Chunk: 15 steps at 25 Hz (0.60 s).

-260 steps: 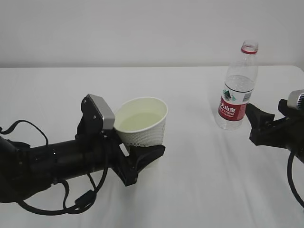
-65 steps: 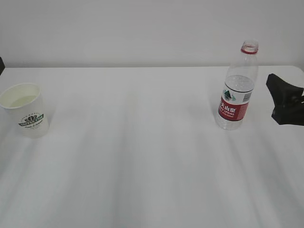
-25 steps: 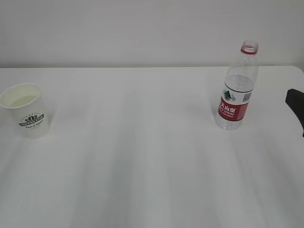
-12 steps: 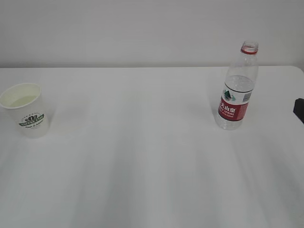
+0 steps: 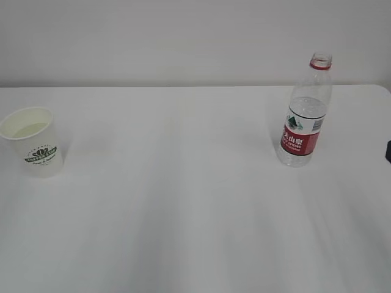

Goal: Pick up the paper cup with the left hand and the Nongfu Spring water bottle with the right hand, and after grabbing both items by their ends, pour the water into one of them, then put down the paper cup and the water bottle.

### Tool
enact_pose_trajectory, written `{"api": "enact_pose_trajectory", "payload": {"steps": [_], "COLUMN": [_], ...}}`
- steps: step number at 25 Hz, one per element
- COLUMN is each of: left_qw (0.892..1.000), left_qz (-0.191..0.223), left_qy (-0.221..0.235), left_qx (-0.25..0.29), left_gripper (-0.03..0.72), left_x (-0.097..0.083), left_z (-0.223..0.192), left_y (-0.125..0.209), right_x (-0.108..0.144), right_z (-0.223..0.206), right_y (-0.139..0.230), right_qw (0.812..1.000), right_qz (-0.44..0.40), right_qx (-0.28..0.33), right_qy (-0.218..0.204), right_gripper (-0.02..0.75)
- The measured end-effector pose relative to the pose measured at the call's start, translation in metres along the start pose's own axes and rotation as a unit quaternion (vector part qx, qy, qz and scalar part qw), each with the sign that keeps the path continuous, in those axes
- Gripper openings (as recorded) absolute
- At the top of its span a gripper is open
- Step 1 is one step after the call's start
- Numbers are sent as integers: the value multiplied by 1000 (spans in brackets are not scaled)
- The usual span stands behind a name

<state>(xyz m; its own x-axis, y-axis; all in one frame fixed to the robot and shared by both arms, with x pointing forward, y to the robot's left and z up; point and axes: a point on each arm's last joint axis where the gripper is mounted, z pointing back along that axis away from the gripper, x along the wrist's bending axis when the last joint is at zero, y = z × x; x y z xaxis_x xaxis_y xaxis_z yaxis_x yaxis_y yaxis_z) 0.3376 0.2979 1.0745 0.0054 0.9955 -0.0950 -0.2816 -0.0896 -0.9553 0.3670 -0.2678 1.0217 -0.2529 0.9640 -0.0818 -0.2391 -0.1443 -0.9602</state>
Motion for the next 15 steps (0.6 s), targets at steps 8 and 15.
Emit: {"api": "enact_pose_trajectory", "payload": {"steps": [8,15], "left_qw": [998,998], "left_qz": [-4,-9], "left_qy": [37,50], "left_qx": [54,45], "left_gripper": [548,543], "left_x": [-7,-8], "left_z": [3,23], "left_y": [10,14], "right_x": [2,3], "right_z": [7,10], "right_y": [-12,-14], "right_qw": [998,994], "right_qz": [8,26], "right_qx": [52,101], "right_qy": [-21,-33], "right_gripper": [592,516]}}
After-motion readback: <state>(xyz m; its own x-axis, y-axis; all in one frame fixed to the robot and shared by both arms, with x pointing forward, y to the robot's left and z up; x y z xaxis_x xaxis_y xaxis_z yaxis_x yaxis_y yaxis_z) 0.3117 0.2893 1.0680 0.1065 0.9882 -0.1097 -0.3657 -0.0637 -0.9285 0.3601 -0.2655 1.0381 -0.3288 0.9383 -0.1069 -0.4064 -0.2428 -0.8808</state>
